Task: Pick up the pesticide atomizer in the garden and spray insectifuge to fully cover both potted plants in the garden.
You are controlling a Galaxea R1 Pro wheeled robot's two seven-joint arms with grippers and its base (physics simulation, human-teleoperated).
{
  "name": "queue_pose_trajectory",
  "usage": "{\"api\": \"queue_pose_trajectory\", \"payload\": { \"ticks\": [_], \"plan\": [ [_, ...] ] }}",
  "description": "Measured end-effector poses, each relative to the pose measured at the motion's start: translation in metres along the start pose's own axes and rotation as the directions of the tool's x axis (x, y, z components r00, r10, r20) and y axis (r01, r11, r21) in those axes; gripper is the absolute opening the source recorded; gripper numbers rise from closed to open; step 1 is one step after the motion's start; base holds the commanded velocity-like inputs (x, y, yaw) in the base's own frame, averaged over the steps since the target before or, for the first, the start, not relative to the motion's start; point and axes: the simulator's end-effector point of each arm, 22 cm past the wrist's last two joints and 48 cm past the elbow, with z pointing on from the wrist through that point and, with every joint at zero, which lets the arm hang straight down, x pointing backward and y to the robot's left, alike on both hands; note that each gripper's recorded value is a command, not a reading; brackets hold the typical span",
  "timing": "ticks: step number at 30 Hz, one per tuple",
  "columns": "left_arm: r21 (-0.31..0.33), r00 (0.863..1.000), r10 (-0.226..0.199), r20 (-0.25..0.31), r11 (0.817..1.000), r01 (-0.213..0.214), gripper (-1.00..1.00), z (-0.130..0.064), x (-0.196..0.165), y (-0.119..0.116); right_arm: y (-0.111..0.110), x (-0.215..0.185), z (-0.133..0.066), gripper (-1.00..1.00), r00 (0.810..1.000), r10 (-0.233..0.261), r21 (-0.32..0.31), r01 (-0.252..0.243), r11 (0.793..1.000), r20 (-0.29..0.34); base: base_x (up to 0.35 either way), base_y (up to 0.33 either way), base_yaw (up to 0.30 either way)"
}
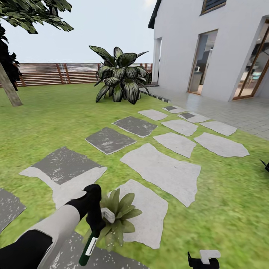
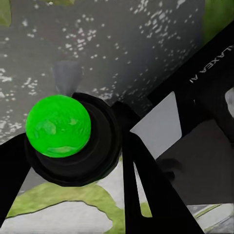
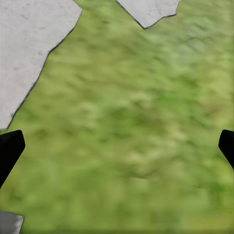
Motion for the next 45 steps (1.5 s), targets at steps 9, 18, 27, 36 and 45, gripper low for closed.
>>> {"api": "queue_pose_trajectory", "payload": {
  "ticks": [9, 18, 27, 36, 45],
  "plan": [
    [0.019, 1.000, 0.003, 0.007, 1.000, -0.003, -1.00, 0.002, -0.003, -0.007, -0.001, 0.000, 0.000, 1.00, 1.000, -0.001, 0.001, 0.001, 1.000, 0.000, 0.000, 0.000, 0.000],
    [0.205, 0.989, -0.149, -0.006, 0.968, 0.147, -1.00, 0.007, 0.046, 0.009, -0.001, 0.000, 0.000, 1.00, 1.000, -0.001, 0.001, 0.001, 1.000, 0.000, 0.000, 0.000, 0.000],
    [0.212, 0.990, -0.139, -0.023, 0.967, 0.141, -1.00, 0.017, 0.048, 0.000, -0.001, 0.000, 0.000, 1.00, 1.000, -0.001, 0.001, 0.001, 1.000, 0.000, 0.000, 0.000, 0.000],
    [0.101, 0.996, -0.051, -0.070, 0.993, 0.058, -1.00, 0.032, 0.038, -0.009, -0.001, 0.000, 0.000, 1.00, 1.000, -0.001, 0.001, 0.001, 1.000, 0.000, 0.000, 0.000, 0.000],
    [-0.013, 0.988, -0.068, -0.137, 0.998, 0.066, -1.00, 0.075, 0.075, 0.011, -0.001, 0.000, 0.000, 1.00, 1.000, -0.001, 0.001, 0.001, 1.000, 0.000, 0.000, 0.000, 0.000]
  ]
}}
